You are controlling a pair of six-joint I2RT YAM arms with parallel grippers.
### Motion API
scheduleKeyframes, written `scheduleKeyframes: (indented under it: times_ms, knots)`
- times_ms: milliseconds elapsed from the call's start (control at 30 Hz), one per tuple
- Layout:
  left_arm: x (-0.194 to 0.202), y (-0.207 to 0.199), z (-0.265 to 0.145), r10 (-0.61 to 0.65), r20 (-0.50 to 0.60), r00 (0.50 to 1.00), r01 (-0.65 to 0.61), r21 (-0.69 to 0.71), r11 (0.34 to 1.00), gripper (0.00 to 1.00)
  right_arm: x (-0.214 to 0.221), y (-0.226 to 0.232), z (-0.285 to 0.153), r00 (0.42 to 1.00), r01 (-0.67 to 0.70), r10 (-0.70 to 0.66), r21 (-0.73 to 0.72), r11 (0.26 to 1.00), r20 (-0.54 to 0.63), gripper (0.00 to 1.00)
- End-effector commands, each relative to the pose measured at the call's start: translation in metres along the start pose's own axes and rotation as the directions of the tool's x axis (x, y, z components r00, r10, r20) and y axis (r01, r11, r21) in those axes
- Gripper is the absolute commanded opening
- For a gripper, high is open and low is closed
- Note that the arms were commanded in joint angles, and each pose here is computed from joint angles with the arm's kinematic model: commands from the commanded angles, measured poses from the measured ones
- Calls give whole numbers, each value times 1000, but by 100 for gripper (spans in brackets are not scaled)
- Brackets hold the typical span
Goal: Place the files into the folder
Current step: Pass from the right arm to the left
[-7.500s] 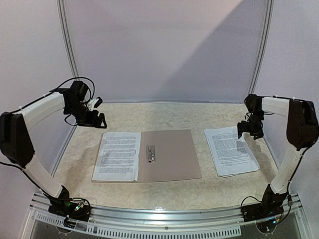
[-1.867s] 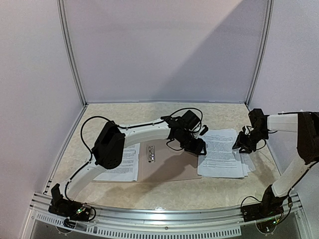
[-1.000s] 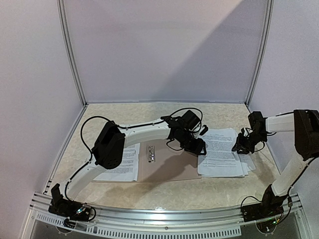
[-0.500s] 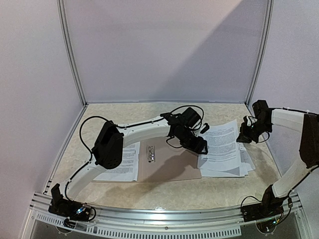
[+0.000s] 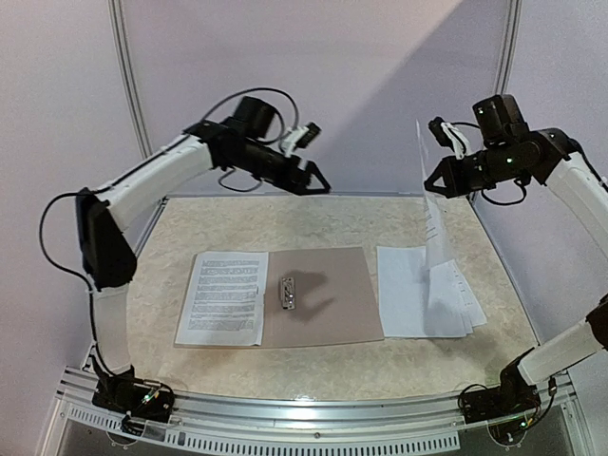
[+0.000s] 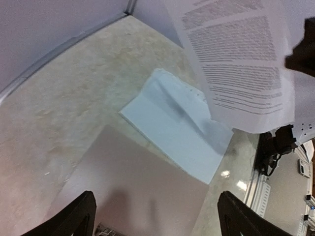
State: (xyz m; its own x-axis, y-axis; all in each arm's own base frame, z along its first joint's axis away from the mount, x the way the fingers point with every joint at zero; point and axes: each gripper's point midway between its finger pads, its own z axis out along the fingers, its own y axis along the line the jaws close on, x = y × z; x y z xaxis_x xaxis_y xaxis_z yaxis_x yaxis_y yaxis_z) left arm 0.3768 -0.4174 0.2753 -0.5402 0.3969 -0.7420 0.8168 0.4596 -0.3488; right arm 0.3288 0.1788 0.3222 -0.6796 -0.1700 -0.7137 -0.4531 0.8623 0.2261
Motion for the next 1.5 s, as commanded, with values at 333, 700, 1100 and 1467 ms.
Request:
scheduleKeyframes:
  times_ms: [333, 700, 1100, 1467]
  knots:
    - [91, 19, -203, 135, -45, 990, -135, -16, 991, 100, -11, 239, -5, 781, 621, -593, -341, 706, 194, 0]
    - [93, -45, -288, 731, -27, 682, -715, -236, 658, 100, 13, 301, -7, 666, 737, -680, -412, 536, 306, 0]
    - [106, -77, -260, 628, -46, 776, -630, -57, 774, 69, 12, 312, -4, 643, 760, -673, -407, 506, 365, 0]
    - [117, -93, -257, 632, -139, 762, -638, -2, 770, 0, 16, 296, 21, 632, 774, -695, -314, 550, 343, 28]
